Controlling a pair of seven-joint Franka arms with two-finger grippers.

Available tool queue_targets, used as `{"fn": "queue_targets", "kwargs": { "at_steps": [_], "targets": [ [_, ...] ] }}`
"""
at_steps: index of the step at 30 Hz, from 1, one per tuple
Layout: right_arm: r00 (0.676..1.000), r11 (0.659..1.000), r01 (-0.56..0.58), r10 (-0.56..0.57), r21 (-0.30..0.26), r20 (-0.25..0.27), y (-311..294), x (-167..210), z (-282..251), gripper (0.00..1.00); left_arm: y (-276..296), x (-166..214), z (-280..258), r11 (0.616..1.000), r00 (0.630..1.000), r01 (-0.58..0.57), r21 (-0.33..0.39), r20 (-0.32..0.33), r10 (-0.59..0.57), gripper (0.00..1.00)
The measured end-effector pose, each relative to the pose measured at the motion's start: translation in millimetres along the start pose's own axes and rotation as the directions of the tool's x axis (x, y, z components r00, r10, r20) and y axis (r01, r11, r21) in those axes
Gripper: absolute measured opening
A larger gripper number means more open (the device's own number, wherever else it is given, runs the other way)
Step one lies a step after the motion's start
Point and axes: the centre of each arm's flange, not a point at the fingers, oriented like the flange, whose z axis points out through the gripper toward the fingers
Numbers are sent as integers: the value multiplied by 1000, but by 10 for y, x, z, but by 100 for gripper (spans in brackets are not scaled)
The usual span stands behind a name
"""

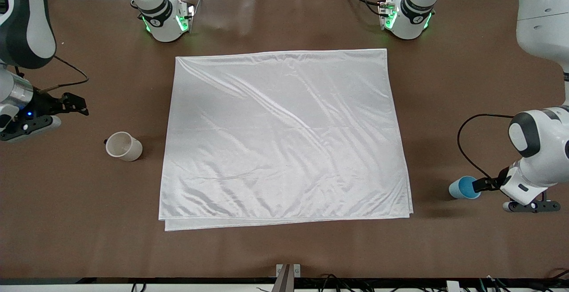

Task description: Place blue cup into white mug on cloth

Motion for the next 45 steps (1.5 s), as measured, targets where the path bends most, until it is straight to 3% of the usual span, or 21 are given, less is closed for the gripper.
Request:
{"fn": "queue_targets", "kwargs": {
  "at_steps": [9,10,12,13,18,19,21,22,24,25,27,34,45],
  "targets": [
    [984,984,179,-179,11,7,74,-68,497,100,17,-23,250,1000,1000,-2,-2,12,2,97],
    [979,979,205,-206,15,10,95,-71,565,99,13,-28,276,1000,1000,-1,-2,15,1,89],
    [968,968,249,-249,22,14,132,-71,665,99,4,-37,311,1000,1000,0,-2,20,0,84],
    [959,959,282,-282,26,15,162,-68,735,99,-3,-43,336,1000,1000,1,-2,23,-1,74],
    [916,915,401,-402,39,13,317,-75,1009,97,-16,-66,424,1000,999,3,-4,35,-3,53],
    [906,906,422,-423,41,13,344,-80,1056,97,-16,-69,436,1000,999,3,-4,37,-3,44],
    [891,890,454,-455,46,12,381,-86,1127,97,-16,-72,449,1000,999,3,-4,38,-3,39],
    [880,879,474,-475,49,12,402,-91,1166,97,-16,-72,454,1000,999,3,-4,39,-3,30],
    [865,864,501,-502,52,11,425,-91,1221,97,-16,-72,457,1000,999,3,-4,39,-3,20],
    [858,857,512,-513,50,9,433,-87,1240,97,-16,-72,456,1000,999,3,-4,39,-3,20],
    [841,840,541,-541,42,4,447,-68,1272,97,-7,-55,428,1000,999,2,-5,33,-2,8],
    [780,779,626,-626,18,-8,481,-11,1394,100,-7,-26,383,1000,1000,2,-4,23,-2,5],
    [739,739,674,-674,1,-14,586,-16,1596,100,-18,-5,355,1000,1000,3,-3,16,-3,5]
  ]
}}
